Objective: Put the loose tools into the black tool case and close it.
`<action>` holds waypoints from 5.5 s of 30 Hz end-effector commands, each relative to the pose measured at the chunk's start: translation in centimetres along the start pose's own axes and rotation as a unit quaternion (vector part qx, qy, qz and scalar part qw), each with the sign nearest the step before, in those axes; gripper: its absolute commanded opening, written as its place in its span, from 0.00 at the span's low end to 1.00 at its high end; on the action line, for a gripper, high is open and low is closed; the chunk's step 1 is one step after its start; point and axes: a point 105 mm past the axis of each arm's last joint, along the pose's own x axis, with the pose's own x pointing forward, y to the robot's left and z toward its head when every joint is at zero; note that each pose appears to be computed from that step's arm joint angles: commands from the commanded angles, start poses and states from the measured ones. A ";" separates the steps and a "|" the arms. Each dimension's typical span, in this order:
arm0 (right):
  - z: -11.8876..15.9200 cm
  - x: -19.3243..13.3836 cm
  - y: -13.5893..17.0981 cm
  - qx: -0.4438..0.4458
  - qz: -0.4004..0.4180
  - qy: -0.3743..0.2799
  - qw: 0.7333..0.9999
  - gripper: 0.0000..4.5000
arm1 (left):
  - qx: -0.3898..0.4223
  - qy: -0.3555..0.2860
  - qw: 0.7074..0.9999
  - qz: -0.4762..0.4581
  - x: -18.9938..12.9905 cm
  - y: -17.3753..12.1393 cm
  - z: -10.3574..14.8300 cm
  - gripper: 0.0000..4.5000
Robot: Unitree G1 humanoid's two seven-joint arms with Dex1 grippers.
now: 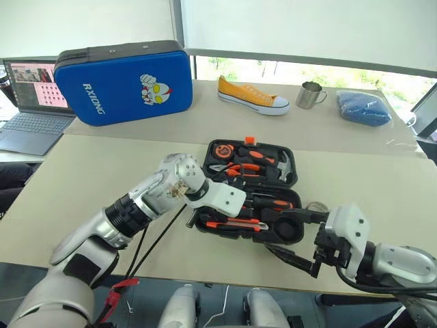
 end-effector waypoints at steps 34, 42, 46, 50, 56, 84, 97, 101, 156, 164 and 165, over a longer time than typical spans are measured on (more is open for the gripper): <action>-6.5 -6.0 -12.6 -0.036 -0.001 0.222 0.974 1.00 | -0.070 -0.246 0.947 0.196 -12.9 -3.4 -1.0 0.98; -7.0 -3.2 -13.0 -0.063 0.030 0.216 0.974 1.00 | -0.064 -0.252 0.944 0.203 -13.0 -3.2 -0.2 0.98; -7.8 -2.6 -12.5 -0.069 0.044 0.224 0.971 0.94 | -0.061 -0.250 0.944 0.208 -13.0 -3.1 -0.1 0.99; -8.7 -2.0 -12.6 -0.074 0.041 0.230 0.970 0.72 | -0.058 -0.245 0.944 0.212 -13.0 -2.9 -0.1 1.00; -8.6 -1.4 -12.9 -0.092 0.035 0.223 0.970 0.24 | -0.054 -0.242 0.945 0.213 -13.0 -2.7 -0.1 1.00; -3.1 1.9 -4.5 -0.130 0.147 0.160 0.967 0.01 | -0.025 -0.222 0.956 0.189 -11.3 -3.1 -0.1 1.00; -2.7 1.5 -3.7 -0.127 0.158 0.178 0.963 0.51 | -0.022 -0.229 0.954 0.192 -11.5 -2.7 0.3 1.00; -0.6 0.8 -4.0 -0.112 0.143 0.150 0.972 0.83 | -0.030 -0.228 0.953 0.200 -11.5 -2.6 0.0 1.00; -7.7 -1.7 -3.8 -0.070 0.057 0.160 0.983 0.00 | -0.135 -0.127 0.967 0.173 -3.9 -9.0 -7.1 0.01; -7.2 -2.8 -6.2 -0.083 0.025 0.171 0.981 0.00 | -0.158 -0.072 0.963 0.205 -5.7 -8.2 -9.9 0.01; -7.1 -2.6 -6.5 -0.084 0.022 0.170 0.982 0.00 | -0.161 -0.066 0.961 0.215 -6.2 -7.8 -10.5 0.01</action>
